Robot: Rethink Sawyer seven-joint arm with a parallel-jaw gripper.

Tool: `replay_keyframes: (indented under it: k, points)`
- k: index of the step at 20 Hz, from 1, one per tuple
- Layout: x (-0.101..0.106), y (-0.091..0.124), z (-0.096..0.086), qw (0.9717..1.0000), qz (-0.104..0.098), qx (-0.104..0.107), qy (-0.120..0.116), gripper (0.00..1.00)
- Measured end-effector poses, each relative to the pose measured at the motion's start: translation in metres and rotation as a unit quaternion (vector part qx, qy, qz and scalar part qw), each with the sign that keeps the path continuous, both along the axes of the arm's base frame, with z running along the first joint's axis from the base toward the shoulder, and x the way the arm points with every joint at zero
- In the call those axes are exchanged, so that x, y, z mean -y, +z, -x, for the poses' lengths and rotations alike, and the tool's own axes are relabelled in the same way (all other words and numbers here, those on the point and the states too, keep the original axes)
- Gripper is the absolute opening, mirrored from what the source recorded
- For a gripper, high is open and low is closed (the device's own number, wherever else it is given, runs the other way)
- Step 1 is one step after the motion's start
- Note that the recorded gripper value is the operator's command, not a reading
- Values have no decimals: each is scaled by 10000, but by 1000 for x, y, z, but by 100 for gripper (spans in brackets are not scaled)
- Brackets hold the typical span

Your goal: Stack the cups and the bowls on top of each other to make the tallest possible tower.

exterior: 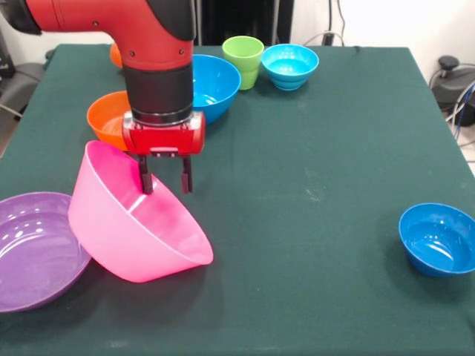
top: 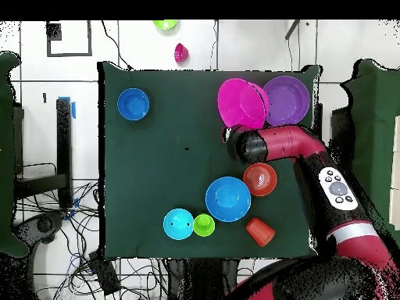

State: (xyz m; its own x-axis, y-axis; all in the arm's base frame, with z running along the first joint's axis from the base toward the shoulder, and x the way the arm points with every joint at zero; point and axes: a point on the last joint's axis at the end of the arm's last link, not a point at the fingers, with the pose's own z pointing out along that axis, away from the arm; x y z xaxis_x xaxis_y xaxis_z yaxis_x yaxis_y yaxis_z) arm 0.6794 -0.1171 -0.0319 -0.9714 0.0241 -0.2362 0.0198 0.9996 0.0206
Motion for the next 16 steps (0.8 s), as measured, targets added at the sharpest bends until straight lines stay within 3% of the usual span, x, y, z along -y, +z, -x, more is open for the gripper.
replay_keyframes:
  k: [5,8,16]
  points:
    - [-7,-36,5,9990,-43,370,230,100]
    - [-4,-34,1,9986,-20,481,236,100]
    - [-2,-36,-5,9984,-44,528,186,100]
